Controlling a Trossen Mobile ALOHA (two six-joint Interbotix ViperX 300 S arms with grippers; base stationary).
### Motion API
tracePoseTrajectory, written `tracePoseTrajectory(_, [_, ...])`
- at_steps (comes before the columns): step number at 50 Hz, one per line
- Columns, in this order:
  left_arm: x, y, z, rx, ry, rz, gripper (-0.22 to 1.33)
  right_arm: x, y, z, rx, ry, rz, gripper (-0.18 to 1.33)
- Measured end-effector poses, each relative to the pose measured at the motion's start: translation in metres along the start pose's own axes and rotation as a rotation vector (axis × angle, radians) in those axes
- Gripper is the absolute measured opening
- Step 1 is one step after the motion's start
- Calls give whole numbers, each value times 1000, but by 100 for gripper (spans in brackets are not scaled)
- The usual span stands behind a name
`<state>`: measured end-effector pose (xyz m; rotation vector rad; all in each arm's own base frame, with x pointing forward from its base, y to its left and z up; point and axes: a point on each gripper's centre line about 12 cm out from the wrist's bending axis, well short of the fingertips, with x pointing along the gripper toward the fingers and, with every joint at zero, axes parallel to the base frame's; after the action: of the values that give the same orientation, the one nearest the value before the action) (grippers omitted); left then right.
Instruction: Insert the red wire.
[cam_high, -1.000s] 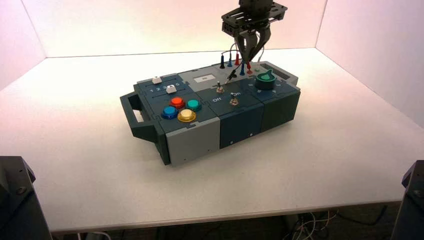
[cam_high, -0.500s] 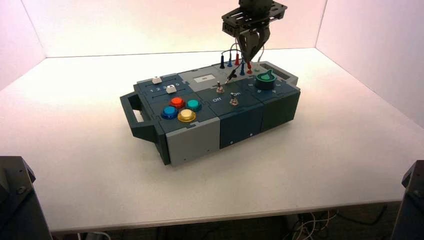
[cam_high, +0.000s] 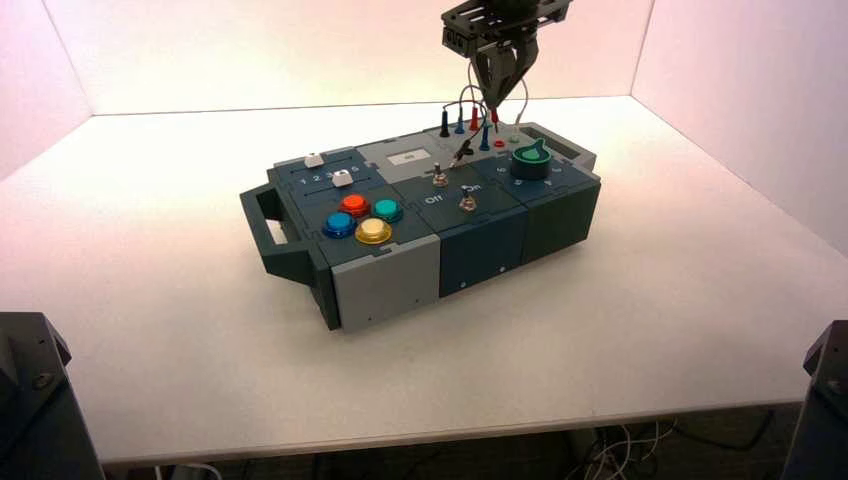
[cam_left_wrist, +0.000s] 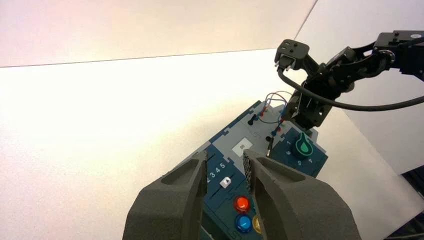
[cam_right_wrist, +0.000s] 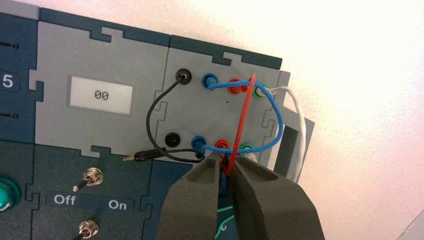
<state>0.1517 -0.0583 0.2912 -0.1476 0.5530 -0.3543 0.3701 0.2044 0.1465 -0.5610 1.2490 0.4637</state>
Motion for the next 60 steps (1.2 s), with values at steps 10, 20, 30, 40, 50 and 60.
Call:
tracePoseTrajectory(10, [0,0,0,1,0,-1,83,0,0,0,-3,5,-3,-7])
tracePoseTrajectory(20, [0,0,0,0,0,0,83,6,0,-2,-4,20,-2,-7])
tracePoseTrajectory(30, [0,0,0,0,0,0,83,12,1,-3,-6,33,0,-7])
tracePoseTrajectory(40, [-1,-1,2,1,-6,-1,83,16,1,-4,-9,44,0,-7])
tracePoseTrajectory(50, [-1,-1,2,3,-6,-1,83,17,1,-4,-10,49,-1,-7])
tracePoseTrajectory(60, [-1,0,2,2,-4,0,83,19,0,-4,-12,71,-3,-7])
